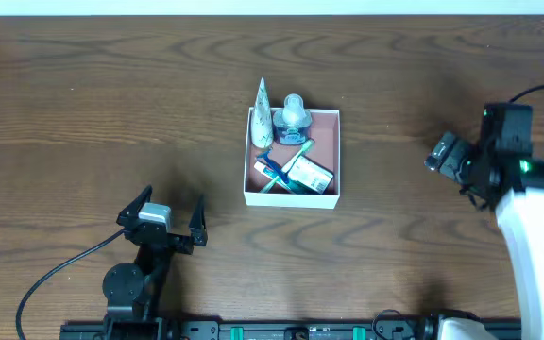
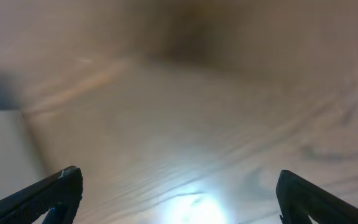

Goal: Pack container

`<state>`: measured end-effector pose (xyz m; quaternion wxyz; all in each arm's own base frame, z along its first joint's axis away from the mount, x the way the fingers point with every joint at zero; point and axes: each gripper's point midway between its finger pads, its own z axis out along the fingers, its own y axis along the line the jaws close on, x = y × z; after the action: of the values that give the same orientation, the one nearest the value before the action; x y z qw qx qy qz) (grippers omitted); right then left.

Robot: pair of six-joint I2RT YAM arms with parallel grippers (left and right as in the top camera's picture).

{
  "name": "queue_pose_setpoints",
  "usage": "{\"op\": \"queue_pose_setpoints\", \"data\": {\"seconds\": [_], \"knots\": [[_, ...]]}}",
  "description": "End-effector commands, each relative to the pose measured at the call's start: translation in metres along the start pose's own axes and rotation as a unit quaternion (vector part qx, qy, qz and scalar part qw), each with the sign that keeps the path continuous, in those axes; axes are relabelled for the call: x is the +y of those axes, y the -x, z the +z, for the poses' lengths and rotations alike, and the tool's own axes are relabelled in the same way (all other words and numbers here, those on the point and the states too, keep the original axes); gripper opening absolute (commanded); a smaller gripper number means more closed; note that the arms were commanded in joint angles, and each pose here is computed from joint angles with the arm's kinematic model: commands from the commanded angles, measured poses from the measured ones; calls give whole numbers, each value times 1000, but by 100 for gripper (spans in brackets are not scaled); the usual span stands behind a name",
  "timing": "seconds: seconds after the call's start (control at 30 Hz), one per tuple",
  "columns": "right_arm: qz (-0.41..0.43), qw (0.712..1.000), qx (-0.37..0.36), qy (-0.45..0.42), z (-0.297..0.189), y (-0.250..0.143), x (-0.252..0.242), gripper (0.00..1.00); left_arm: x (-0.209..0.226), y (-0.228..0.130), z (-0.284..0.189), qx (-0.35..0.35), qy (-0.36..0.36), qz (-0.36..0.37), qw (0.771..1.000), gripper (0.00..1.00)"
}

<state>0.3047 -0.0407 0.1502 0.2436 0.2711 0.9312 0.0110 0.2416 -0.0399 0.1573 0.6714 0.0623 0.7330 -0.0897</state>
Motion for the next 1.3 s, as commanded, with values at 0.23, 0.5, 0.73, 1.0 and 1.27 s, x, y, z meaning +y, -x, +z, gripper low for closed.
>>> {"op": "queue_pose_setpoints", "data": {"seconds": [0.23,0.5,0.73,1.0,1.27], "knots": [[-42,945,-273,175,-94,3,36,99,-1,-15,0,25,-6,2,1000,98],[-83,853,-423,295,-116,-17,46,99,-1,-15,0,25,-6,2,1000,98],[-90,835,-441,316,-91,-42,39,99,-1,-15,0,25,-6,2,1000,98],[-97,826,-461,310,-70,-54,32,99,-1,-15,0,25,-6,2,1000,98],[-126,837,-448,288,-58,-61,29,99,-1,-15,0,25,-6,2,1000,98]]}}
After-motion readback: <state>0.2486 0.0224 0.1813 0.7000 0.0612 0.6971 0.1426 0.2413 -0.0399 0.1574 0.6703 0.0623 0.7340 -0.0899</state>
